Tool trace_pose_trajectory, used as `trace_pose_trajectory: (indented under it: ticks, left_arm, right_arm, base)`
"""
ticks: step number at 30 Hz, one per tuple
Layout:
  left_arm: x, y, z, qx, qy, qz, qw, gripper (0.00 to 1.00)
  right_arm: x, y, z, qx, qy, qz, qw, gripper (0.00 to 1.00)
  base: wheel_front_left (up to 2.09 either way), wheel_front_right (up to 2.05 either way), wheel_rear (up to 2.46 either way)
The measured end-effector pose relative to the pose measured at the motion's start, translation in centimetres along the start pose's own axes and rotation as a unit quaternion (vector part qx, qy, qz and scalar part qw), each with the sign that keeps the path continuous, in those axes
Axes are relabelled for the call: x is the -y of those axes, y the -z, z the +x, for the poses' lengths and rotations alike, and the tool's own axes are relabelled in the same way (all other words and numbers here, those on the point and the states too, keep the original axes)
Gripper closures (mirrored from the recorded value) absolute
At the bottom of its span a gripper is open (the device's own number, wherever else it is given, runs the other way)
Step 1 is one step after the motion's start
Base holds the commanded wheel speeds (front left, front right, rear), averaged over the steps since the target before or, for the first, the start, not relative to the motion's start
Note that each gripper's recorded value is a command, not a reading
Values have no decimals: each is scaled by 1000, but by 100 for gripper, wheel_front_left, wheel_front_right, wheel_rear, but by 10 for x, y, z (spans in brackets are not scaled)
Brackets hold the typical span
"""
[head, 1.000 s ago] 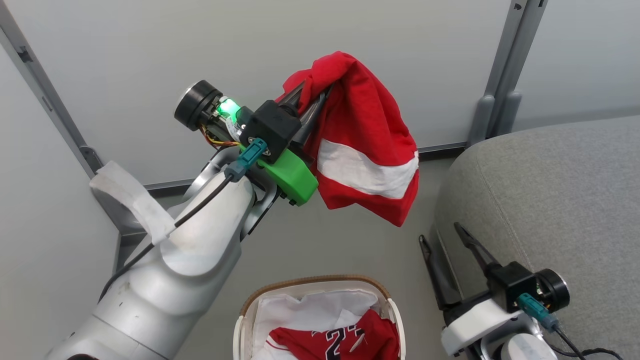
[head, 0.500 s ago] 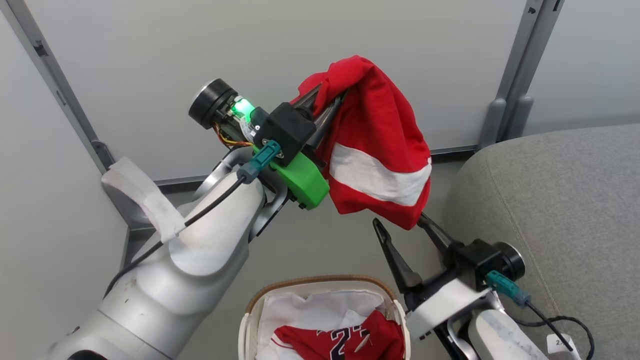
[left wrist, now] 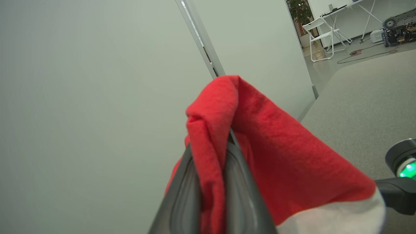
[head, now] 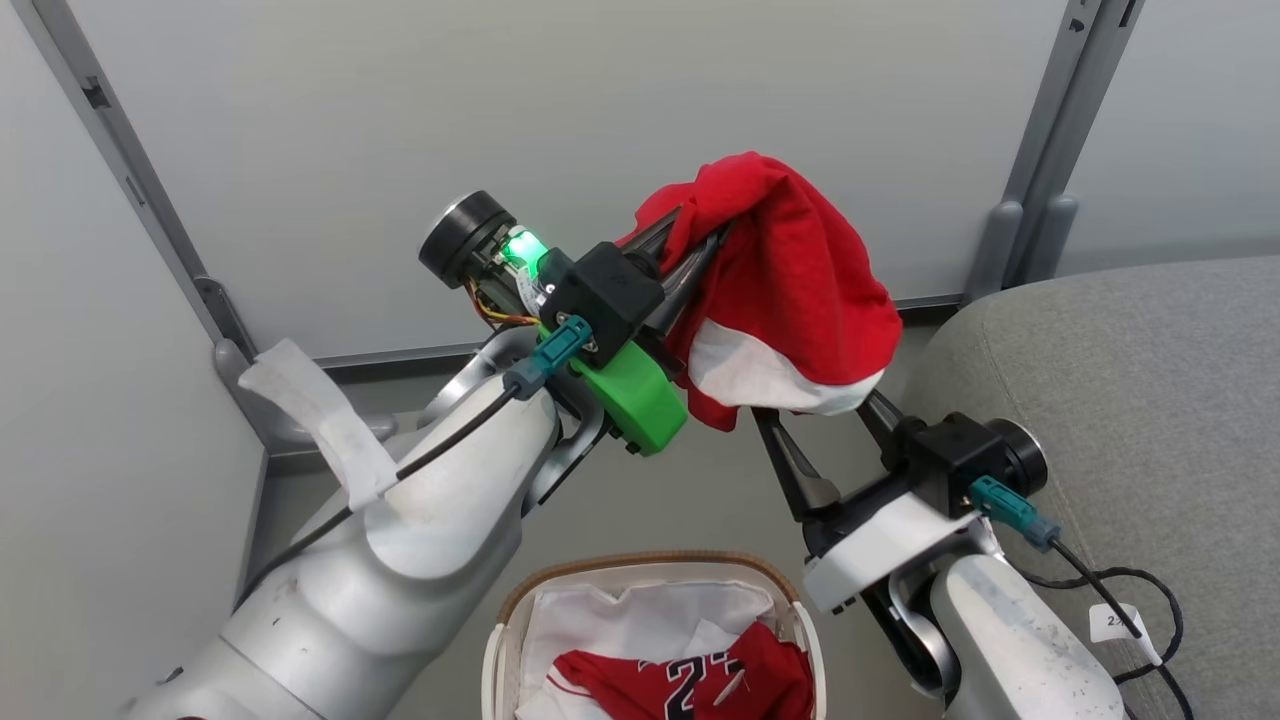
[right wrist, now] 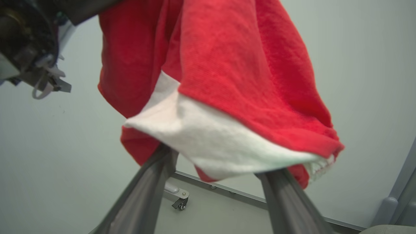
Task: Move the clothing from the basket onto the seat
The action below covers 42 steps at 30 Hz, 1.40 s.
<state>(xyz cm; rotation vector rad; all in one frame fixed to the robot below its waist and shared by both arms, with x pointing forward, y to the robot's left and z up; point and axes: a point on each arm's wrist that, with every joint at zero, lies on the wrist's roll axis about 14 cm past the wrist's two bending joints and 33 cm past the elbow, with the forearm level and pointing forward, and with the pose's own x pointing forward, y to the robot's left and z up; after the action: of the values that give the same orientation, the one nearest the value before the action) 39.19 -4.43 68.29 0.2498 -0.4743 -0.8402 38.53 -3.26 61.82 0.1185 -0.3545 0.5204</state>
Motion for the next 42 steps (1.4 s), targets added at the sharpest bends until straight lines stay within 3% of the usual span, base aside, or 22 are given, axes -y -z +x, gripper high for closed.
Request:
trace_pose_trajectory:
  ticks: [1, 2, 3, 4, 17, 18, 19, 21, 22, 34, 42]
  left_arm:
    - [0, 0, -1, -1, 0, -1, 1000, 100]
    - [1, 2, -1, -2, 0, -3, 1000, 100]
    - [1, 3, -2, -4, -1, -5, 1000, 100]
    - [2, 5, -4, -6, -2, -10, 1000, 100]
    - [0, 28, -14, -26, -22, -52, 998, 100]
    - [1, 30, -15, -27, -23, -56, 998, 88]
    - [3, 33, -16, -30, -23, -61, 997, 82]
    - [7, 39, -19, -35, -24, -73, 996, 45]
    - [9, 42, -21, -37, -26, -82, 996, 0]
    - [35, 97, -58, -97, -71, -182, 976, 0]
    - [50, 131, -85, -144, -93, -222, 960, 0]
  right_arm:
    - [-1, 0, 1, 0, -2, 0, 1000, 61]
    - [-1, 0, 2, 0, -2, 1, 1000, 80]
    - [0, -1, 2, 1, -1, 3, 1000, 93]
    - [0, -1, 2, 1, 0, 4, 1000, 100]
    - [14, -7, -4, 12, 24, 13, 1000, 100]
    - [15, -8, -5, 13, 26, 13, 999, 100]
    - [17, -9, -5, 14, 29, 13, 999, 100]
    - [20, -11, -6, 17, 34, 13, 999, 100]
    - [22, -12, -6, 19, 37, 12, 999, 100]
    - [46, -14, -10, 23, 69, -9, 997, 100]
    - [67, -14, -15, 22, 99, -24, 995, 100]
  base:
    - [0, 0, 0]
    - [0, 0, 0]
    - [0, 0, 0]
    - [0, 0, 0]
    - [0, 0, 0]
    - [0, 0, 0]
    - [0, 0, 0]
    - [0, 0, 0]
    - [0, 0, 0]
    - [0, 0, 0]
    - [0, 0, 0]
